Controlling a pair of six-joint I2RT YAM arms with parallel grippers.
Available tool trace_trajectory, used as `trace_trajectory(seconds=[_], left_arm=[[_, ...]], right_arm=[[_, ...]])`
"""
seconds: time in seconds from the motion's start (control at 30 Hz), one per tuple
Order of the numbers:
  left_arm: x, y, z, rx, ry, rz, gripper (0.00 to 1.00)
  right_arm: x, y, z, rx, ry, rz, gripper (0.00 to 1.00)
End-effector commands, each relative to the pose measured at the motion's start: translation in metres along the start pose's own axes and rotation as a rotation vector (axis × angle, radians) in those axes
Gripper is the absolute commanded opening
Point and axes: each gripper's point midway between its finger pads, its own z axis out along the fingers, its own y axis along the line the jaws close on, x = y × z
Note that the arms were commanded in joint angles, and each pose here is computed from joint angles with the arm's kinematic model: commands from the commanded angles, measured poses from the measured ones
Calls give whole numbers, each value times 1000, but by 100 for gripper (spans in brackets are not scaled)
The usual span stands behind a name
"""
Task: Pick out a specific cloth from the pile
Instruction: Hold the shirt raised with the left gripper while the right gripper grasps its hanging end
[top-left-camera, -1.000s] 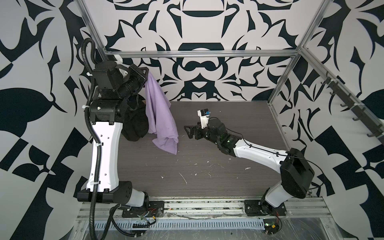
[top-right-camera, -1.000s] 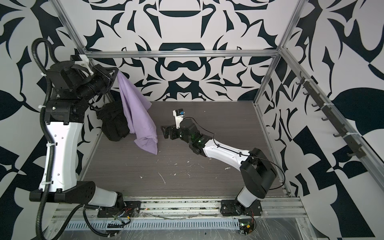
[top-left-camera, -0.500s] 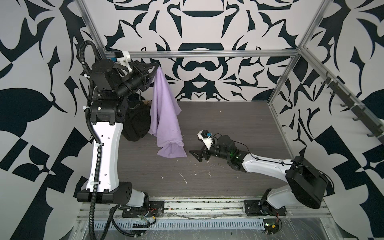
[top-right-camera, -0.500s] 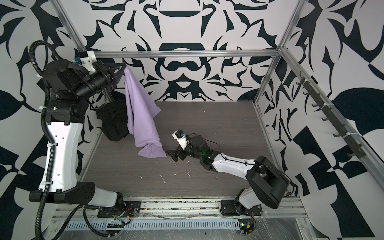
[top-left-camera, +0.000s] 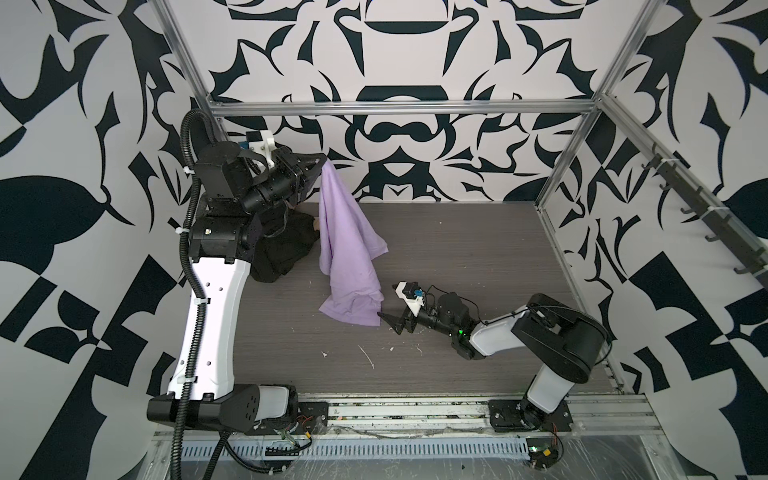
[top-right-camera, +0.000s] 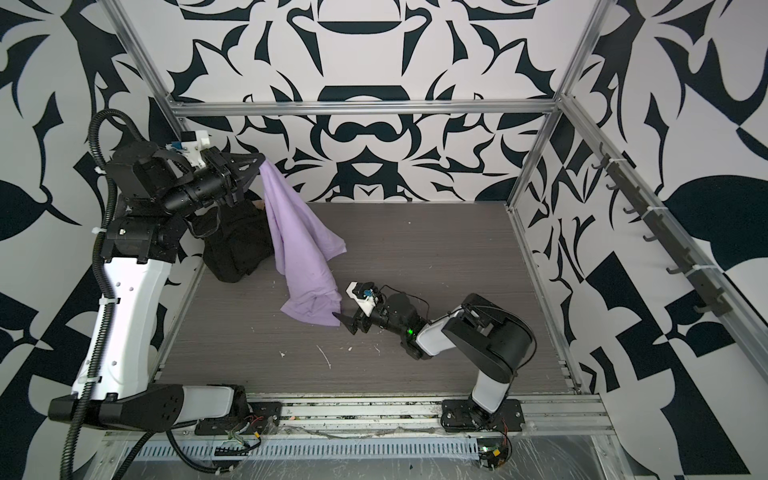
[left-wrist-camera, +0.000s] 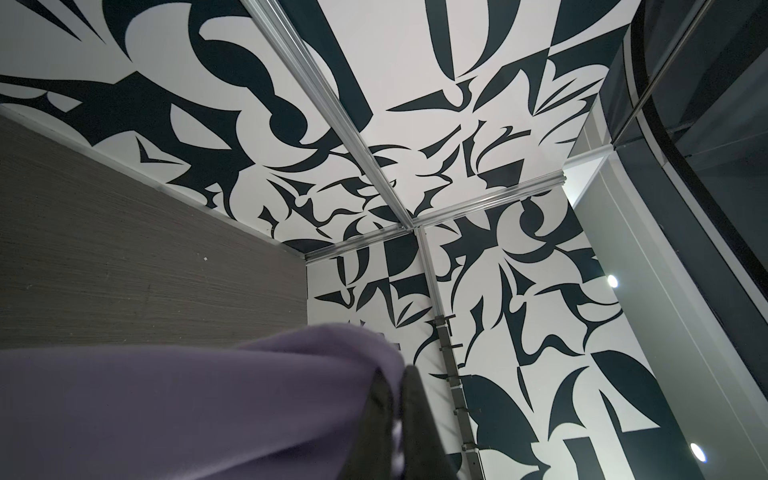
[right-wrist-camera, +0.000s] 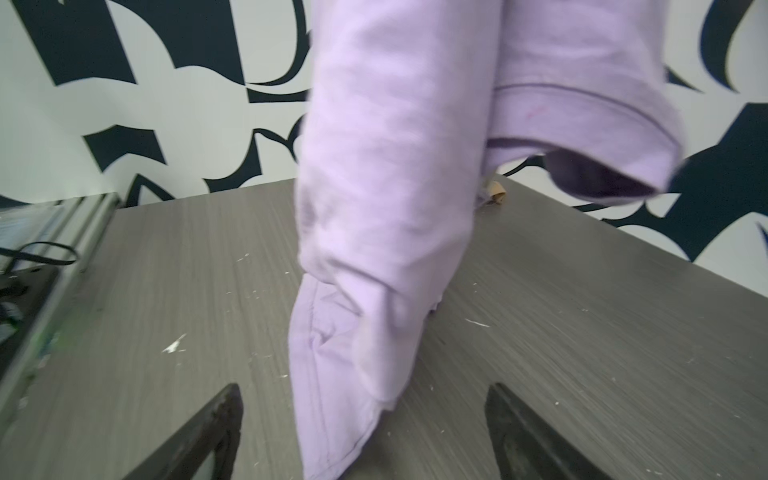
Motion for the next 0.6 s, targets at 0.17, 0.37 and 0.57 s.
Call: trace_trajectory(seconds=[0.17, 0.37, 0.57], left_arm=[[6, -14, -10, 37, 1, 39, 4], [5, -11, -9, 29, 0, 35, 4], [6, -11, -9, 29, 4, 36, 3]], right_arm=[[-23, -14, 16, 63, -127, 45, 87], [-19, -2, 30, 19, -124, 52, 84], [-21, 0, 41, 4, -135, 74, 78]])
